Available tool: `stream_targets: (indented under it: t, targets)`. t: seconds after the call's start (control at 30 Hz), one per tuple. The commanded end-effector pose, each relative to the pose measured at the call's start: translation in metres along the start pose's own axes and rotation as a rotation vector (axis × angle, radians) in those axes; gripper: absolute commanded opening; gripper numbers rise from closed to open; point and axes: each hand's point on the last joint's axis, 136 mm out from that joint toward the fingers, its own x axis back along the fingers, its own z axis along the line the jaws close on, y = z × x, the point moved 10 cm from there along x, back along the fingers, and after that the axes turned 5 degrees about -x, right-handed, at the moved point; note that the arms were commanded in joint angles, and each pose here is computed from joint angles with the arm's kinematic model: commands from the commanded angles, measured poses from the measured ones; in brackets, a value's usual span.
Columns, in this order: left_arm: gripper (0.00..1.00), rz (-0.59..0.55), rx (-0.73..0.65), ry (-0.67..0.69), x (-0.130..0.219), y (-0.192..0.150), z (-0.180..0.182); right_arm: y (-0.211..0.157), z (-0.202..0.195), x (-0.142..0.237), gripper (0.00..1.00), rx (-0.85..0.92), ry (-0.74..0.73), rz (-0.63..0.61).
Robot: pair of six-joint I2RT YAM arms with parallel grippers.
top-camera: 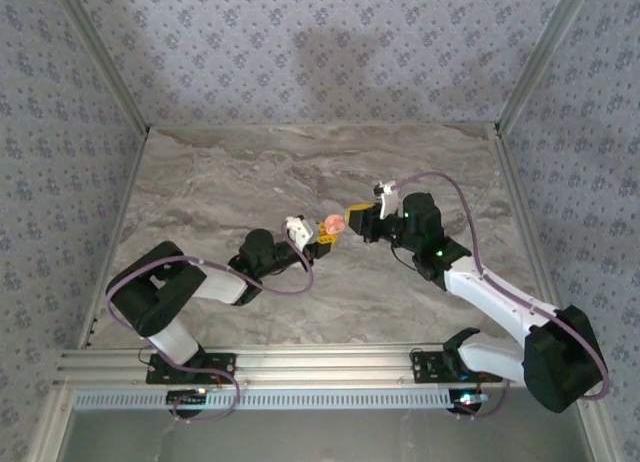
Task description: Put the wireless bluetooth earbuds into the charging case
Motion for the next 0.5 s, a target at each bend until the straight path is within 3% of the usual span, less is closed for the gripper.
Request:
stream_targets:
  t: [0.0, 0.47]
  targets:
    - [0.17, -0.084, -0.001, 0.009, -0.006, 0.016, 0.002, 0.005, 0.009, 0.002, 0.20, 0.015, 0.068, -0.054]
    - [0.17, -0.118, -0.008, 0.020, -0.006, 0.025, 0.003, -0.001, 0.009, -0.008, 0.20, 0.005, 0.102, 0.000]
